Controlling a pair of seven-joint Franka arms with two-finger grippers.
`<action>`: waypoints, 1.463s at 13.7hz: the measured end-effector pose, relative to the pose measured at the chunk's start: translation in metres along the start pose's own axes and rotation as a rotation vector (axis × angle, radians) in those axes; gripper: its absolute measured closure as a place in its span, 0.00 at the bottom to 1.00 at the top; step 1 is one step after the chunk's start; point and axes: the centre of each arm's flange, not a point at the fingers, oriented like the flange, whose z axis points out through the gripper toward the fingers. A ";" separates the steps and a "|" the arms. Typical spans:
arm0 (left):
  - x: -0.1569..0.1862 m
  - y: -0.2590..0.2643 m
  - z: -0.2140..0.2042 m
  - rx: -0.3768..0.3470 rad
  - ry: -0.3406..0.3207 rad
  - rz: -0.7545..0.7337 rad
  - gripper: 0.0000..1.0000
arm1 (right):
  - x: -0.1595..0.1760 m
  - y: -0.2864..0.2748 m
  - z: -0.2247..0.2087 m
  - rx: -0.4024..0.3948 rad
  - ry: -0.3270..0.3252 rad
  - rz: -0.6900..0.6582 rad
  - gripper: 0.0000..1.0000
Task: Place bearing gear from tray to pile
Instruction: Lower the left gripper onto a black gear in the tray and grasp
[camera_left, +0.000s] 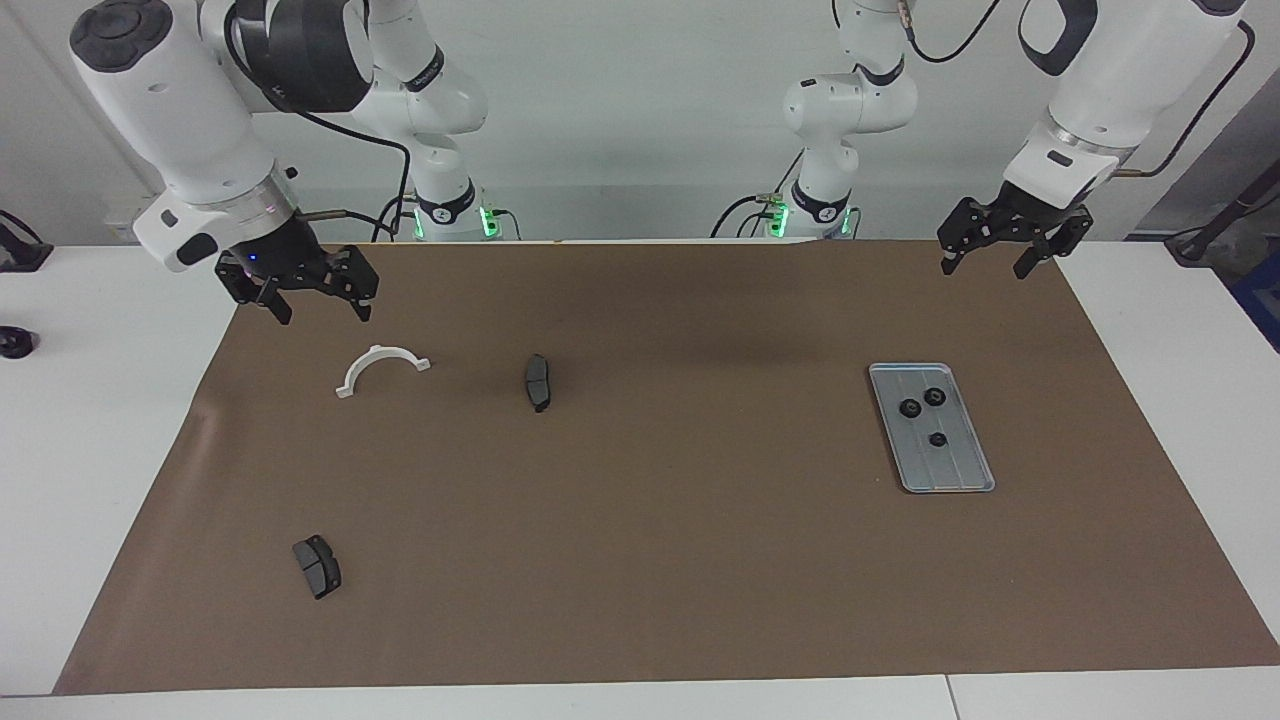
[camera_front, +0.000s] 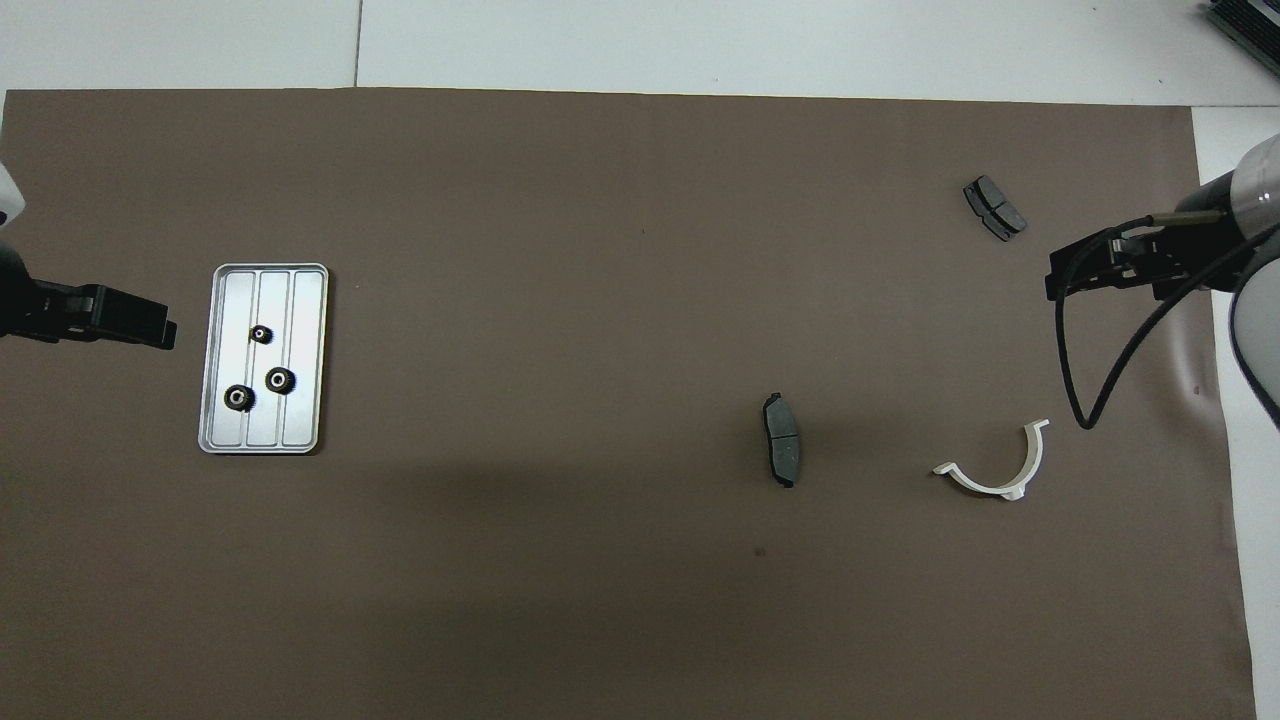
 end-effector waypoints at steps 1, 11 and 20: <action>0.000 0.000 0.000 0.000 0.000 0.000 0.00 | 0.000 0.000 0.000 0.000 0.000 0.000 0.00; 0.009 -0.007 0.038 0.005 0.061 -0.016 0.00 | 0.000 0.000 0.000 0.000 0.000 0.000 0.00; 0.040 -0.072 0.237 0.014 0.160 -0.122 0.00 | 0.000 -0.001 0.000 0.000 0.000 -0.002 0.00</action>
